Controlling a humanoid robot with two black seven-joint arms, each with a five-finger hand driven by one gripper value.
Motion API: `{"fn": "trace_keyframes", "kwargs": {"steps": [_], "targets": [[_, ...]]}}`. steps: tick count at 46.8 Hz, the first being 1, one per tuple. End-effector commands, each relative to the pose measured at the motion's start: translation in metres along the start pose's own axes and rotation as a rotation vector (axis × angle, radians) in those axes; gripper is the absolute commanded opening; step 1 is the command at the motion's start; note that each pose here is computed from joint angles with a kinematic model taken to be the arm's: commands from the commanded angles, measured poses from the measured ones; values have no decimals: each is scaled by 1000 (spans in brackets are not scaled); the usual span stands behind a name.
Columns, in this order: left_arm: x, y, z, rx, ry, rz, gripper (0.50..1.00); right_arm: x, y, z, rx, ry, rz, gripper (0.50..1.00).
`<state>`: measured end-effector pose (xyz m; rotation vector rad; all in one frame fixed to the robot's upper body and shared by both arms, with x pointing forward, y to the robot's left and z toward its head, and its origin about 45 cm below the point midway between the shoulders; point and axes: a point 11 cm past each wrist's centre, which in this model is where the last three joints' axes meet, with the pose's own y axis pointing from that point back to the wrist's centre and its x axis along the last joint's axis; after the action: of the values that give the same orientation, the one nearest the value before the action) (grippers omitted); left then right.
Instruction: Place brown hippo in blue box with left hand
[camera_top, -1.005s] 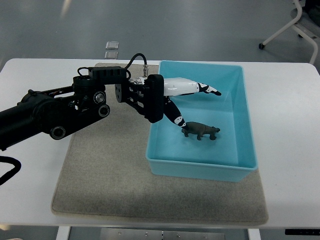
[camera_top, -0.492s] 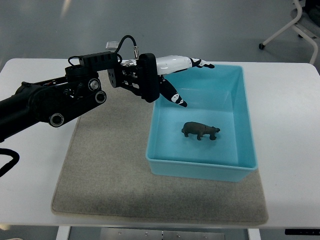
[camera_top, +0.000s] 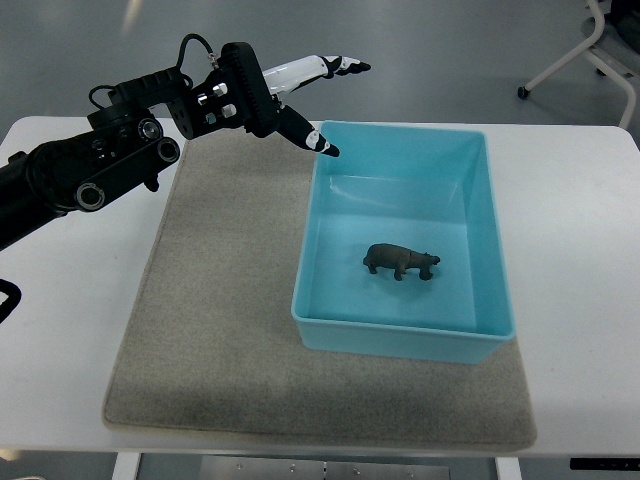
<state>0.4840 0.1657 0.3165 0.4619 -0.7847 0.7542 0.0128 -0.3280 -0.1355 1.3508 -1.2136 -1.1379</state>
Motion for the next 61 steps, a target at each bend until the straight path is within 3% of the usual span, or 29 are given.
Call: {"fn": "trace_keyframes", "kwargs": {"steps": [1, 10, 47, 61], "targets": [[14, 3, -10, 27, 52, 92, 994, 0, 0, 0, 0, 0, 0, 936], [31, 12, -34, 82, 239, 223, 994, 0, 0, 0, 0, 0, 0, 936], [54, 44, -103, 228, 865, 525, 994, 0, 0, 0, 0, 0, 0, 936], [54, 45, -108, 179, 1122, 578, 994, 0, 0, 0, 0, 0, 0, 936]]}}
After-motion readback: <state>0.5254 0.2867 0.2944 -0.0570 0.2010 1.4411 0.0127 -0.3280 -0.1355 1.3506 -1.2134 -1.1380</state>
